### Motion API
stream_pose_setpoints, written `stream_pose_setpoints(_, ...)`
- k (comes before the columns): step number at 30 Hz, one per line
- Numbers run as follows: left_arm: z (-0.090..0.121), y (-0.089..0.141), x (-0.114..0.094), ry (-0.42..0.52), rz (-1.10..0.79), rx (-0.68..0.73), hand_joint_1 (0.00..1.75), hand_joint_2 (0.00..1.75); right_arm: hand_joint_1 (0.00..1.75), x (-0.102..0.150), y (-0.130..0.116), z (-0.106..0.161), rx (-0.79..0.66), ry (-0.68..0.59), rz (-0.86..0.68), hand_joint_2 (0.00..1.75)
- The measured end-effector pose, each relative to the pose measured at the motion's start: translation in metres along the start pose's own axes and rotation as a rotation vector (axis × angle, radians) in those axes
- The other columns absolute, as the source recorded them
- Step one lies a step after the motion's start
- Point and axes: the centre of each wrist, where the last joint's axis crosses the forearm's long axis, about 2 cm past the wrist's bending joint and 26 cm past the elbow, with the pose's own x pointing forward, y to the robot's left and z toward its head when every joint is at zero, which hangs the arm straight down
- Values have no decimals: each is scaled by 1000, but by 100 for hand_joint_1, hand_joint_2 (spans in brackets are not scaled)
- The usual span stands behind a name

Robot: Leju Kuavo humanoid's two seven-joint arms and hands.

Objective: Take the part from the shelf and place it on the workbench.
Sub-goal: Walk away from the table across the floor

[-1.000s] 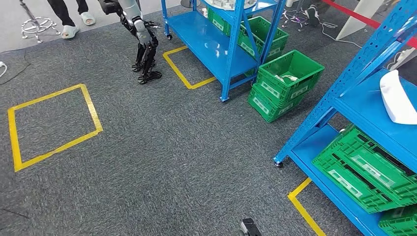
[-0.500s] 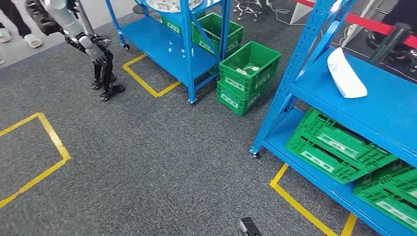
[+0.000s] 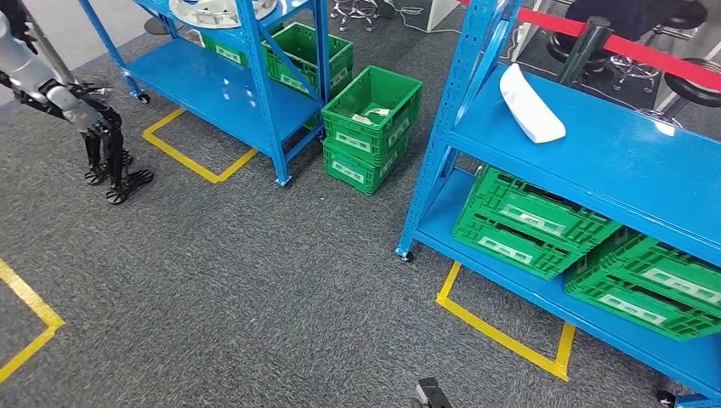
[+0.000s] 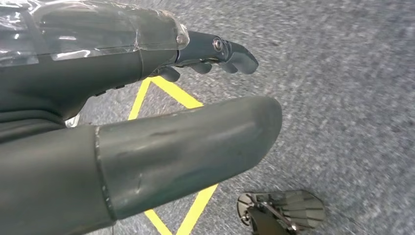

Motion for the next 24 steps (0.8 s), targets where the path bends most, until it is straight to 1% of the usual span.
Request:
stream_pose_setpoints(9, -1, 1, 5, -13, 1, -4, 0, 0, 0, -3, -1, 0, -4, 6, 13, 0)
stream_pose_setpoints(12, 0, 1, 3, -11, 1, -7, 0, 0, 0, 0, 1, 0, 0, 0, 13, 0)
stream_pose_setpoints(24, 0, 4, 0, -4, 0, -2, 0, 0, 0, 0, 3, 0, 8, 2, 17, 0)
